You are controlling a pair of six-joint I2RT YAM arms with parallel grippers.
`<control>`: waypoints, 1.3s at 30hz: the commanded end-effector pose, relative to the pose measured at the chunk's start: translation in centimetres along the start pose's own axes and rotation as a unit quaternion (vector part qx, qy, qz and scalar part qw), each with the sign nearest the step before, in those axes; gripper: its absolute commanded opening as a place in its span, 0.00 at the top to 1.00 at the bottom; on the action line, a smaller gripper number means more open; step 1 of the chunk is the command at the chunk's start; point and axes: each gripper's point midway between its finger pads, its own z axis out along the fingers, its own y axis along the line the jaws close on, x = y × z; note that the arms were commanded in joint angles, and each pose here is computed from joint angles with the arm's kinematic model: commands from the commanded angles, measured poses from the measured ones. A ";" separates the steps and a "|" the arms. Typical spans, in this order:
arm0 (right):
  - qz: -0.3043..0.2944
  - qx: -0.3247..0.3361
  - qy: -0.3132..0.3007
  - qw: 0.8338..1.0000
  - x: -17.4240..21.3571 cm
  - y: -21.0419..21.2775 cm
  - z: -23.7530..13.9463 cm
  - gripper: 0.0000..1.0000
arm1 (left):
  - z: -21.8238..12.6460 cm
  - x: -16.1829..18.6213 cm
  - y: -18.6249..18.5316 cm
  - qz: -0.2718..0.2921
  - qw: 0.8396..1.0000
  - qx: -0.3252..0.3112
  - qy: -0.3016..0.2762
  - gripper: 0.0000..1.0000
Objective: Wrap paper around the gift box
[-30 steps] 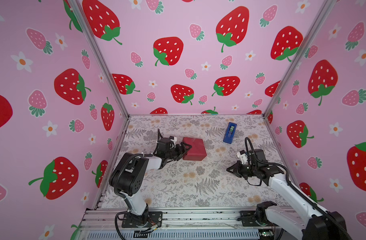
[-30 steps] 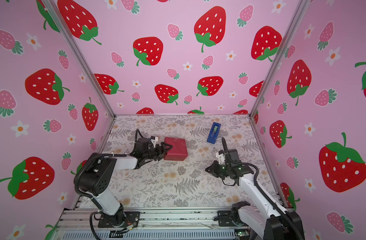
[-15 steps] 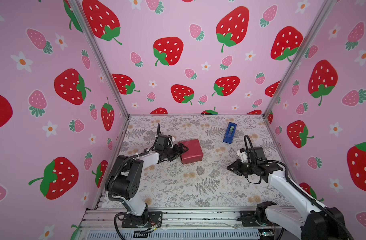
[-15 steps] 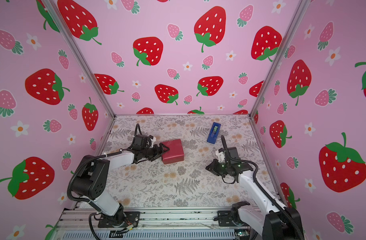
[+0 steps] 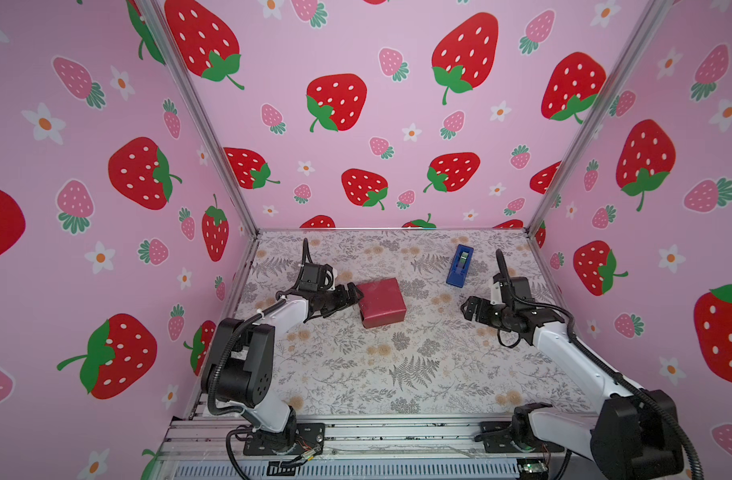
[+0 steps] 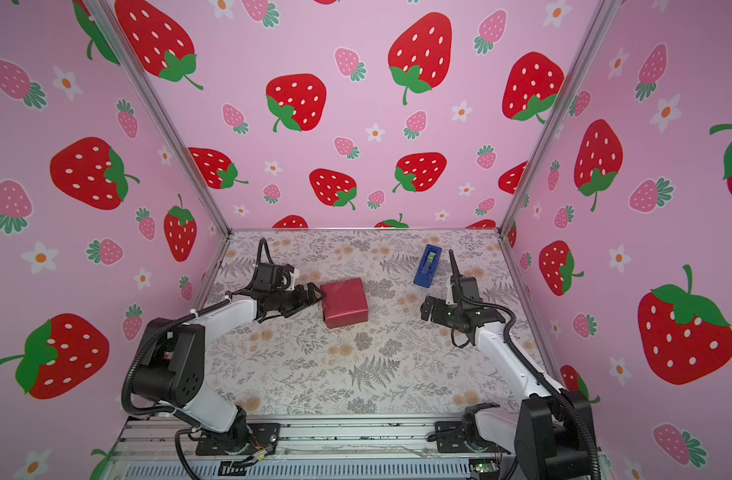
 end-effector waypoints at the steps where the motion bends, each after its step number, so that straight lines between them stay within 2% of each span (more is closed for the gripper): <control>1: -0.064 0.093 -0.107 0.988 -4.7 -2.8 -0.5 0.00 | -2.7 -1.5 2.4 0.039 0.995 -0.083 -0.044 0.01; 3: -0.081 0.144 -0.149 0.975 -6.0 -4.6 -0.8 0.00 | -3.9 -2.2 3.7 0.060 0.987 -0.130 -0.069 0.01; 6: -0.111 0.197 -0.203 0.953 -7.5 -6.4 -1.2 0.00 | -5.9 -3.4 6.0 0.092 0.967 -0.210 -0.113 0.01; 9: -0.145 0.224 -0.269 0.925 -8.7 -7.1 -1.7 0.00 | -7.9 -4.7 7.7 0.122 0.939 -0.276 -0.162 0.00; 12: -0.163 0.236 -0.324 0.902 -9.0 -7.7 -1.7 0.00 | -9.0 -5.6 8.4 0.161 0.916 -0.308 -0.198 0.00; 15: -0.149 0.239 -0.340 0.897 -9.1 -8.6 -0.5 0.00 | -9.7 -5.9 9.8 0.181 0.893 -0.343 -0.230 0.01; 17: -0.133 0.245 -0.342 0.897 -9.0 -9.4 0.6 0.00 | -9.6 -5.4 10.9 0.190 0.884 -0.350 -0.243 0.01; 20: -0.137 0.244 -0.358 0.891 -9.4 -9.4 1.0 0.00 | -9.2 -4.9 12.6 0.180 0.883 -0.347 -0.261 0.01; 21: -0.144 0.236 -0.360 0.891 -9.4 -9.2 1.1 0.00 | -9.2 -4.8 12.7 0.179 0.887 -0.343 -0.252 0.01; 25: -0.154 0.218 -0.395 0.879 -9.0 -9.1 0.8 0.00 | -9.4 -5.6 12.4 0.178 0.891 -0.303 -0.287 0.01; 30: -0.163 0.176 -0.392 0.888 -8.0 -9.1 1.3 0.00 | -9.8 -6.8 12.0 0.180 0.891 -0.246 -0.336 0.01; 31: -0.162 0.172 -0.410 0.881 -8.0 -9.1 0.9 0.00 | -9.8 -7.0 11.9 0.184 0.890 -0.234 -0.345 0.01; 32: -0.160 0.171 -0.417 0.878 -8.2 -9.0 0.5 0.00 | -9.6 -7.1 12.0 0.186 0.891 -0.228 -0.347 0.01; 34: -0.160 0.175 -0.396 0.887 -8.1 -9.2 1.3 0.00 | -8.9 -7.1 12.5 0.179 0.897 -0.219 -0.339 0.01; 38: -0.155 0.179 -0.400 0.885 -8.2 -9.4 1.1 0.00 | -7.2 -6.7 12.5 0.199 0.901 -0.191 -0.335 0.01; 39: -0.155 0.179 -0.401 0.885 -8.2 -9.4 1.0 0.00 | -6.7 -6.5 12.4 0.206 0.908 -0.190 -0.312 0.01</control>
